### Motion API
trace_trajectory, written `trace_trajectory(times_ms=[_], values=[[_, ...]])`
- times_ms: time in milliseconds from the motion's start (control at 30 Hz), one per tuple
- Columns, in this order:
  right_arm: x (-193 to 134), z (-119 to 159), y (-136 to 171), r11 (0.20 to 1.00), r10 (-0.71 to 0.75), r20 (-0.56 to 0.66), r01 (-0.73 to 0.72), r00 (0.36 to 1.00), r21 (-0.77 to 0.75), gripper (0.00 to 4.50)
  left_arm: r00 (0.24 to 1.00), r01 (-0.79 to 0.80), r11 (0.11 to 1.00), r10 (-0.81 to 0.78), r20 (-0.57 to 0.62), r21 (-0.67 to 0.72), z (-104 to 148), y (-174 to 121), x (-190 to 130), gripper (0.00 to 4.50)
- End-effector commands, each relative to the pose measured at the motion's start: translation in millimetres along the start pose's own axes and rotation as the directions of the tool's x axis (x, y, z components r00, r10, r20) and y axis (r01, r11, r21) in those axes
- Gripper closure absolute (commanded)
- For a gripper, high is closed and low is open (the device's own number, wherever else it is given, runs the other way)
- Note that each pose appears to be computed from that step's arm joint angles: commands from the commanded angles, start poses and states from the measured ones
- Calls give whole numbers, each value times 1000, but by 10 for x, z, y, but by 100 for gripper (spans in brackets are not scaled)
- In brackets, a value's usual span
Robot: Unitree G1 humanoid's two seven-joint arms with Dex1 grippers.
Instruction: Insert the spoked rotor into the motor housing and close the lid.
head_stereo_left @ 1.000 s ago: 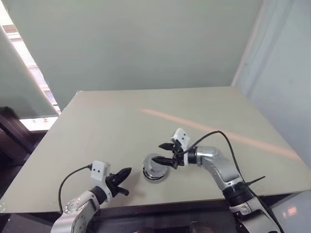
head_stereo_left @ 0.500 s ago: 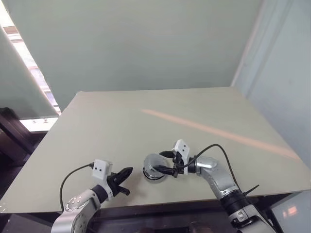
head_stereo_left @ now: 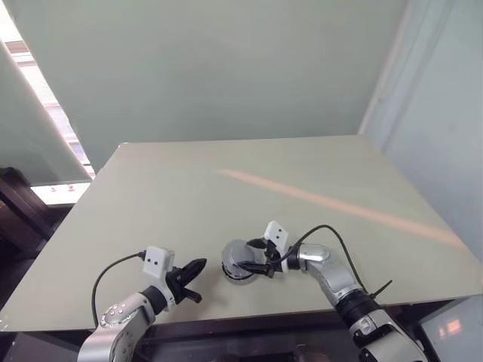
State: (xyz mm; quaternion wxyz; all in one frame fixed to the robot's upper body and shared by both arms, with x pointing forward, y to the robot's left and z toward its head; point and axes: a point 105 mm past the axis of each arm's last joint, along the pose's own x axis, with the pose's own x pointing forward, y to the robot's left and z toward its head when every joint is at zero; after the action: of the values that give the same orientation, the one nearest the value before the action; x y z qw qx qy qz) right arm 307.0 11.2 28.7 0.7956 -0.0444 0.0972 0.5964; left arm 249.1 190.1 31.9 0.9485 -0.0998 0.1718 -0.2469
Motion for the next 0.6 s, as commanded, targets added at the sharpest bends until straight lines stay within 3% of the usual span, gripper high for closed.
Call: trace_trajectory(times_ms=[33,600], values=[[55,120,-5,999,11,22,-10,1000,-49,87,999,22,999,-24,37,44,145,-63,6,449],[122,16,156,998,26,-38,-28,999,-57,87,999,26,999,-28,32,46,126,-67,19,449]])
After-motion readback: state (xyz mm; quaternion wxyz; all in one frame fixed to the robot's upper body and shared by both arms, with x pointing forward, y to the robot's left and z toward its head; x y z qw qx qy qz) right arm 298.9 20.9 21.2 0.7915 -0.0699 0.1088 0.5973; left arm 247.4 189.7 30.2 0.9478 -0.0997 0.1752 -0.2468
